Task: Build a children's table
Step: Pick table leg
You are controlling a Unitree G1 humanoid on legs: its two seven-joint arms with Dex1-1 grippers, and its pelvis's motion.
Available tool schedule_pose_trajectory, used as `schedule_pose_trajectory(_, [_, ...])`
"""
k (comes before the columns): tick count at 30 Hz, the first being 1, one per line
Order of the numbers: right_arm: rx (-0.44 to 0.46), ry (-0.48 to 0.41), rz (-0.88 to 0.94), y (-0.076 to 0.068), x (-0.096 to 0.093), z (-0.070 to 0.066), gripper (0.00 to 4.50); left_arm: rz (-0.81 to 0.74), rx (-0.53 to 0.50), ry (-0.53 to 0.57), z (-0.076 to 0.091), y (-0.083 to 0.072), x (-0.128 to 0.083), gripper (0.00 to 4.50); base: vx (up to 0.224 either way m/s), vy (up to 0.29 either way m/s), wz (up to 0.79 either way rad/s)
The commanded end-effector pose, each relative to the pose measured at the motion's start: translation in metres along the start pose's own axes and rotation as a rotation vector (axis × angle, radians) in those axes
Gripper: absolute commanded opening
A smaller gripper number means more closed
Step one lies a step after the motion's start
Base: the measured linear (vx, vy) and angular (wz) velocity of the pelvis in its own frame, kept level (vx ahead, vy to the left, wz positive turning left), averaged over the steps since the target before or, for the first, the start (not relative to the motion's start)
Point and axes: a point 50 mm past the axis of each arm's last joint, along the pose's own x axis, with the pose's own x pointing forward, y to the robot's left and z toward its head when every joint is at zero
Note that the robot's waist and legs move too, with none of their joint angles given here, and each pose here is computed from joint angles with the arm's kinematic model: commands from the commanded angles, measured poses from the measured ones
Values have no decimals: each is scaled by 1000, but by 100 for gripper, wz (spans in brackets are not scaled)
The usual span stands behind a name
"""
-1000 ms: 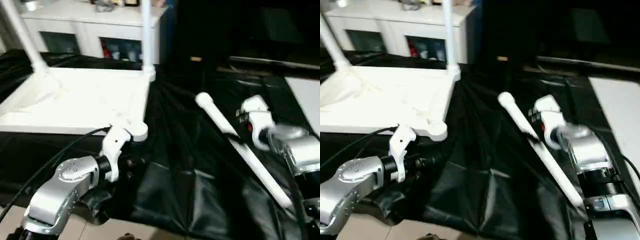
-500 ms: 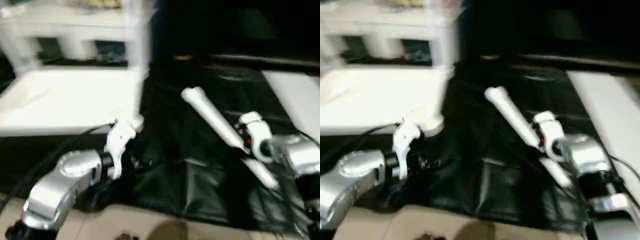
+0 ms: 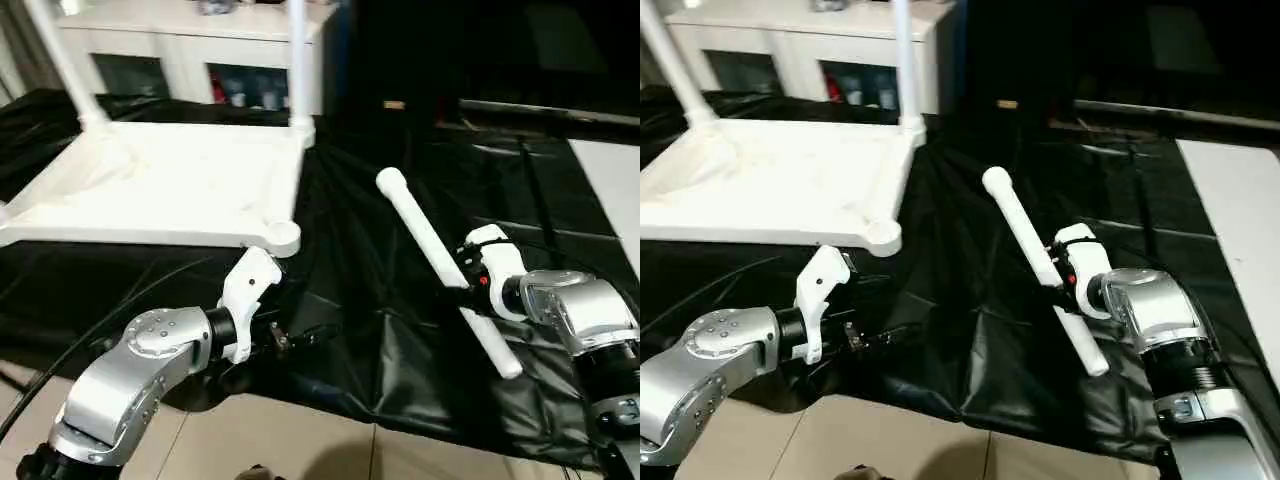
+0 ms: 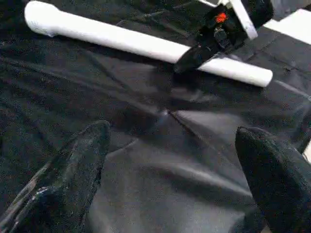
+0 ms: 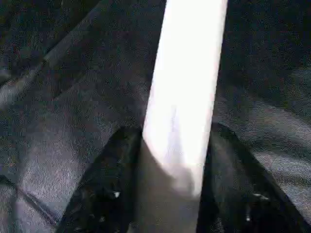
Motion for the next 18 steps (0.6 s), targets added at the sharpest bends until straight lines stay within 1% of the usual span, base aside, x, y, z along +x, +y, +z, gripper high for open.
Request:
schedule_pose_trajectory(1, [58,-85,29,1,-5,7,184,57,8,-32,6,7,1,450,0,0,0])
schedule_pose_trajectory(2, [67,-99,35,2,-5,9,175,61,3,-39,7,8,1,450,0,0,0])
schedule_pose_trajectory(3, [92,-142,64,4,-6,14,169,72,-9,-60,9,8,1,450,0,0,0])
schedule_pose_trajectory(4, [156,-242,127,10,-10,26,162,104,-17,-106,14,11,3,450,0,0,0])
schedule_pose_trajectory(5, [156,-242,127,10,-10,26,154,104,-17,-106,14,11,3,450,0,0,0])
schedule_pose_trajectory(6, [209,-319,186,15,-12,37,149,124,-16,-133,17,12,5,450,0,0,0])
schedule_pose_trajectory(7, [233,-344,211,17,-12,40,146,129,-16,-140,18,13,5,450,0,0,0])
schedule_pose_trajectory(8, [233,-344,211,17,-12,40,145,129,-16,-140,18,13,5,450,0,0,0])
schedule_pose_trajectory(9, [266,-376,261,24,-10,45,144,136,-28,-157,20,13,7,450,0,0,0])
schedule_pose_trajectory(12, [285,-395,297,31,-8,48,143,141,-34,-167,22,13,8,450,0,0,0])
schedule_pose_trajectory(13, [338,-457,343,40,-6,57,143,129,-36,-179,24,11,11,450,0,0,0])
schedule_pose_trajectory(14, [371,-495,365,44,-5,63,143,119,-38,-187,26,10,12,450,0,0,0])
schedule_pose_trajectory(15, [371,-495,365,44,-5,63,143,119,-38,-187,26,10,12,450,0,0,0])
schedule_pose_trajectory(16, [403,-546,374,47,-5,69,143,93,-57,-201,28,7,14,450,0,0,0])
schedule_pose_trajectory(18, [596,-851,343,50,-12,103,142,2,-198,-287,43,-6,33,450,0,0,0])
